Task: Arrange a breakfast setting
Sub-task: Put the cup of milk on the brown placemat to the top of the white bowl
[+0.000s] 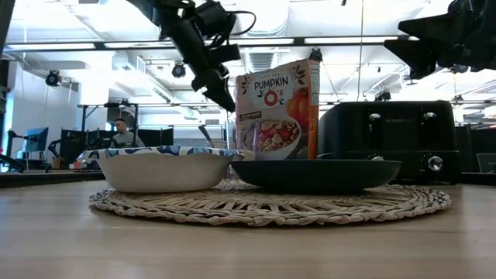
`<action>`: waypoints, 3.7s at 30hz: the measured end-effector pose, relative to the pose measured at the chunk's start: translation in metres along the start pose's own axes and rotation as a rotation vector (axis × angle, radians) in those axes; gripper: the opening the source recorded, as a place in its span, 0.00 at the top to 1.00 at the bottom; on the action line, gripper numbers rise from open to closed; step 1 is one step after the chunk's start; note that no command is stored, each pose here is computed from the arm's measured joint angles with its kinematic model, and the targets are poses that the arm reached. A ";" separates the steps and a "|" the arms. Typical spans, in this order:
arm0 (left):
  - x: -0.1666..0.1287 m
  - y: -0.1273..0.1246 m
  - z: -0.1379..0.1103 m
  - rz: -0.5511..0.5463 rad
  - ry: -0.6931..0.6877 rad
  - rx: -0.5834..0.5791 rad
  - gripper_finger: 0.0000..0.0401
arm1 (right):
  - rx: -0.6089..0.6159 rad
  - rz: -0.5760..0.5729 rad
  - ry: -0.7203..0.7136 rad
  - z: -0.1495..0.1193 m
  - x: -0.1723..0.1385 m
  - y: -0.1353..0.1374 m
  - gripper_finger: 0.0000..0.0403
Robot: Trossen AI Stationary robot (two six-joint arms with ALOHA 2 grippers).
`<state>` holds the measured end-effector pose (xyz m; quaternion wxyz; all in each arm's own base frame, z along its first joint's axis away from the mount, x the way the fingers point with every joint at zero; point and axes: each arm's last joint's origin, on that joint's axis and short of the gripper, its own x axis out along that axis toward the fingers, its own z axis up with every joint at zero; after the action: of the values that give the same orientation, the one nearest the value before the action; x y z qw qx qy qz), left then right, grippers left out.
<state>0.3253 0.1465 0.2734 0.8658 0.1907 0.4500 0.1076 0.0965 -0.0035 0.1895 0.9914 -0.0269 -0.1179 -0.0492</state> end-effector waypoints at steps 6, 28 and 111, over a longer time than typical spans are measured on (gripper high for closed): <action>0.004 0.010 -0.007 0.002 -0.028 0.031 0.71 | 0.002 -0.001 0.000 0.000 0.000 0.000 0.35; 0.042 0.015 -0.023 -0.041 -0.003 0.032 0.72 | 0.001 0.000 0.001 0.000 0.000 0.000 0.35; -0.014 -0.099 0.036 -0.369 0.247 0.016 0.99 | 0.001 0.000 0.001 0.000 0.000 0.000 0.35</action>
<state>0.3483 0.0439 0.2598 0.8075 0.0974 0.5808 -0.0338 0.0965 -0.0036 0.1895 0.9915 -0.0263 -0.1176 -0.0493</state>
